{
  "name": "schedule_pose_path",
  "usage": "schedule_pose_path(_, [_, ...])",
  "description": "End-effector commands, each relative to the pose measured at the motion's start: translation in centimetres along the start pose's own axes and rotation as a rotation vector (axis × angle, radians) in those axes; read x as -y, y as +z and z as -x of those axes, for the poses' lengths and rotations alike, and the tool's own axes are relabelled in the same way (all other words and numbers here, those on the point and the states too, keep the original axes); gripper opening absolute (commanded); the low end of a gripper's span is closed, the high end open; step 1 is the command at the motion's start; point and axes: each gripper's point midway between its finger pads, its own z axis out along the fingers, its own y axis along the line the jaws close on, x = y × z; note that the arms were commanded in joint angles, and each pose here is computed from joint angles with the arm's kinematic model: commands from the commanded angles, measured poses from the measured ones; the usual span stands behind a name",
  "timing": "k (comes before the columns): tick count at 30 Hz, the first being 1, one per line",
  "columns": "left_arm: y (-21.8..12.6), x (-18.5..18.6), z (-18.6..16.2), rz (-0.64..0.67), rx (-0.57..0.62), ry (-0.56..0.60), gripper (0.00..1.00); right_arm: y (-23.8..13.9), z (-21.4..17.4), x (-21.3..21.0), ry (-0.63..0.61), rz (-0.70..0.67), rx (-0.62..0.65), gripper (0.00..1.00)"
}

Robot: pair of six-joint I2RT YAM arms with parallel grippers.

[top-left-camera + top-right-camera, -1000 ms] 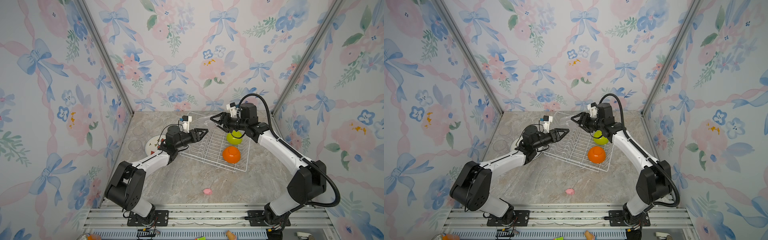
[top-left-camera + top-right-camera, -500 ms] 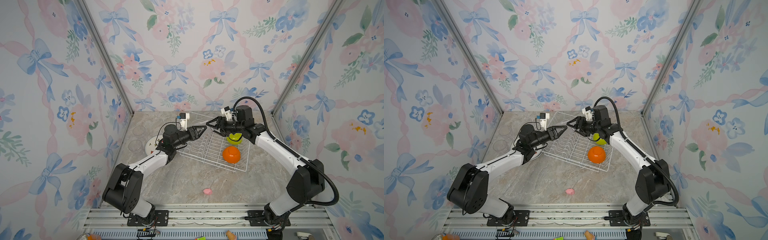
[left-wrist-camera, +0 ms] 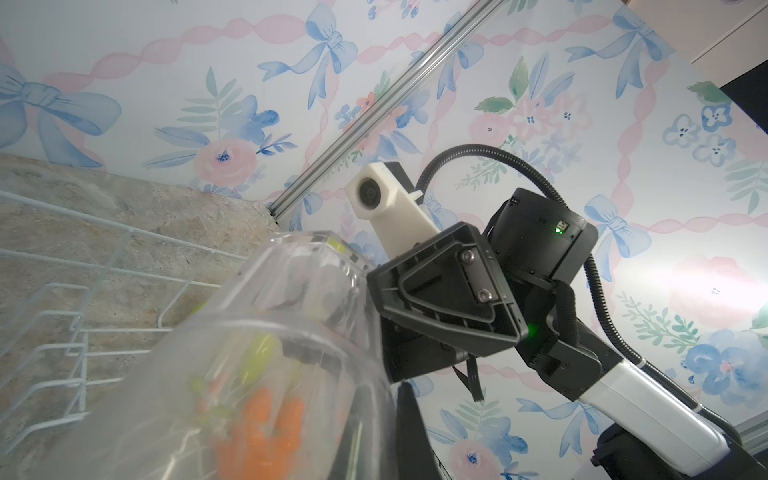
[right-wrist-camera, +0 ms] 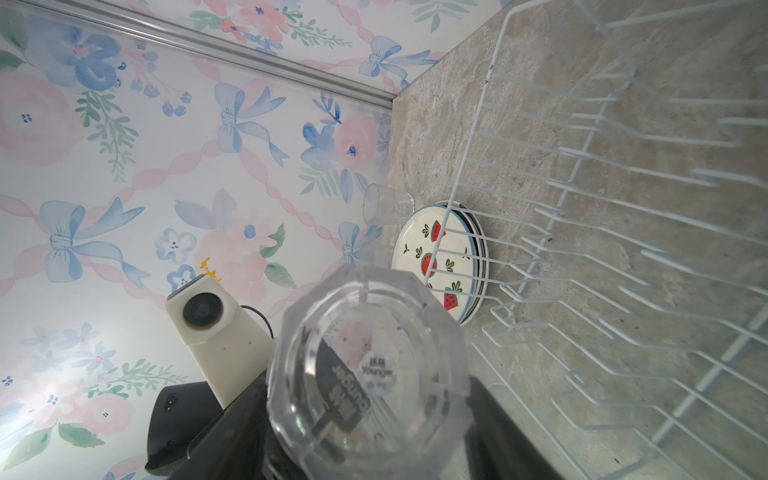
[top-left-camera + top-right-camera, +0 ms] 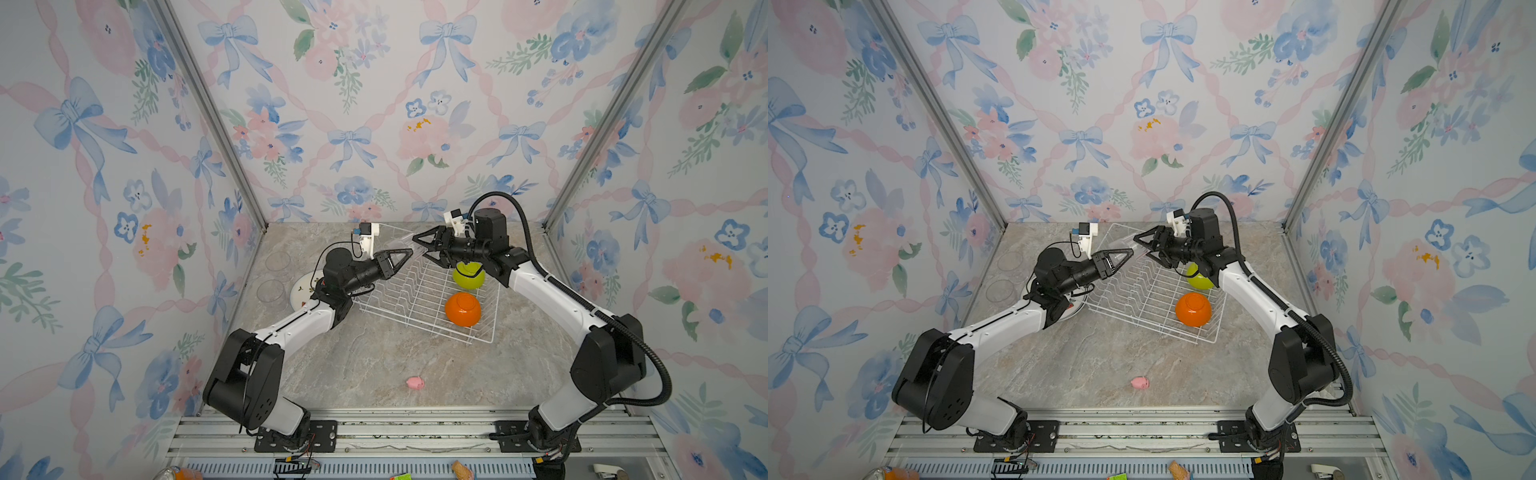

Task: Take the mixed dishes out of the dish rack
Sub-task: 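Close the left gripper on the cup held by the right gripper, then carry the cup to the plates and set it down with the left gripper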

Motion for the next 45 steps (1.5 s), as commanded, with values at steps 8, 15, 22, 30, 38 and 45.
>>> schedule_pose_path(8, [-3.8, -0.1, 3.0, 0.227, 0.117, 0.125, 0.00, -2.4, 0.4, 0.8, -0.055, -0.076, 0.023, 0.97])
schedule_pose_path(15, [-6.6, -1.4, 3.5, 0.402, 0.142, 0.171, 0.00, -2.7, 0.5, 2.0, -0.071, -0.099, 0.044, 0.97])
schedule_pose_path(22, [-9.9, -4.8, 6.7, 0.731, 0.159, 0.241, 0.00, -3.4, 0.4, 4.3, -0.147, -0.198, 0.080, 0.97])
schedule_pose_path(30, [-13.4, -12.1, 10.4, 1.043, 0.133, 0.195, 0.00, -6.3, 0.0, 6.4, -0.279, -0.352, 0.130, 0.97])
schedule_pose_path(38, [-15.3, -20.0, 13.6, 1.284, 0.050, 0.130, 0.00, -7.7, -1.0, 8.9, -0.294, -0.404, 0.119, 0.97])
schedule_pose_path(45, [-16.0, -25.2, 14.3, 1.466, -0.082, 0.119, 0.00, -8.8, -0.8, 12.1, -0.230, -0.431, 0.117, 0.97])
